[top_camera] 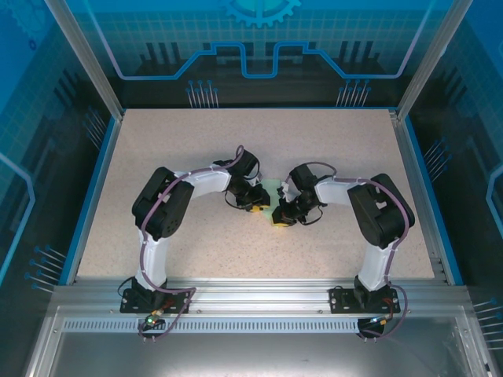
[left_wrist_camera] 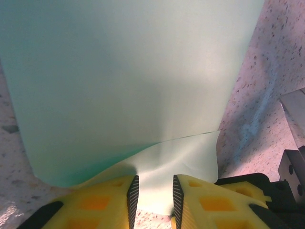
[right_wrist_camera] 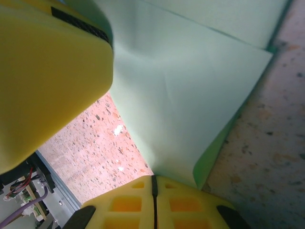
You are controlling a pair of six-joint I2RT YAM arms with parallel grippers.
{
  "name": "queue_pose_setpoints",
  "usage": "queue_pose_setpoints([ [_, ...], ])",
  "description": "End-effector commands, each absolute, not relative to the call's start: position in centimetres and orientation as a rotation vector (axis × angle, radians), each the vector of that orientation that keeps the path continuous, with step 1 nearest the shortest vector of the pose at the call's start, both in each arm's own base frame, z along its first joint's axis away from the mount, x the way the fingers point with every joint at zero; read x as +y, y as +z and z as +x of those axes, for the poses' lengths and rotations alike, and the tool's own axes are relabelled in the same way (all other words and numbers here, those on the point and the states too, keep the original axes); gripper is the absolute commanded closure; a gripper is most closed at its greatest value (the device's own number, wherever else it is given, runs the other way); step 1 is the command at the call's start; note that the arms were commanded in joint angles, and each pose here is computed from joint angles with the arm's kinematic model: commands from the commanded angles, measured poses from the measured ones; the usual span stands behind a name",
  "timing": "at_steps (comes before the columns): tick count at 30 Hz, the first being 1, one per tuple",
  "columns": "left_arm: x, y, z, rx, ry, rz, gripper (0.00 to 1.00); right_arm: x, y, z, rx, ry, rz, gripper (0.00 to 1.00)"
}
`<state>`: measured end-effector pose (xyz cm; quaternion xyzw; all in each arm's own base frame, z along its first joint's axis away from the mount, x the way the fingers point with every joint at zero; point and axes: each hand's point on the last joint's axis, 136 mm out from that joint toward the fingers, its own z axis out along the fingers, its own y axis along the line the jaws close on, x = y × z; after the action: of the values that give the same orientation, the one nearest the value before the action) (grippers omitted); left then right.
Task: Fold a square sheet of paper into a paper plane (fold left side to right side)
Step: Third fold the triangle at the center of the table.
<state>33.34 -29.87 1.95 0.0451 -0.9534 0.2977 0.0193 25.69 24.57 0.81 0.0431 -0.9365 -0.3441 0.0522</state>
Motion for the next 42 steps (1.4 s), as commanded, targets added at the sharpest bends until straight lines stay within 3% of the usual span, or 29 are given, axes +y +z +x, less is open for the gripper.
queue_pose_setpoints([
  [1,-28.5,1.0,33.6,-2.987,0.787,0.133,0.69,21.0,-2.8,22.1,-2.828,-0.741,0.029,0.95],
  [7,-29.2,5.9,35.1,-3.047,0.928,0.085,0.65,21.1,-3.3,22.0,-2.816,-0.750,0.012,0.99],
  [12,-29.3,8.6,33.9,-3.064,1.040,0.079,0.67,21.1,-3.3,22.1,-2.821,-0.751,0.020,1.00],
  [20,-30.8,6.3,30.2,-2.966,1.083,0.075,0.74,21.1,-3.5,22.1,-2.821,-0.751,0.024,1.00],
  [30,-32.3,4.3,30.5,-2.901,1.114,0.090,0.82,21.1,-3.4,22.1,-2.822,-0.738,0.039,1.00],
  [42,-32.2,1.9,31.0,-2.905,1.044,0.129,0.83,20.9,-3.4,21.9,-2.826,-0.709,0.050,1.00],
])
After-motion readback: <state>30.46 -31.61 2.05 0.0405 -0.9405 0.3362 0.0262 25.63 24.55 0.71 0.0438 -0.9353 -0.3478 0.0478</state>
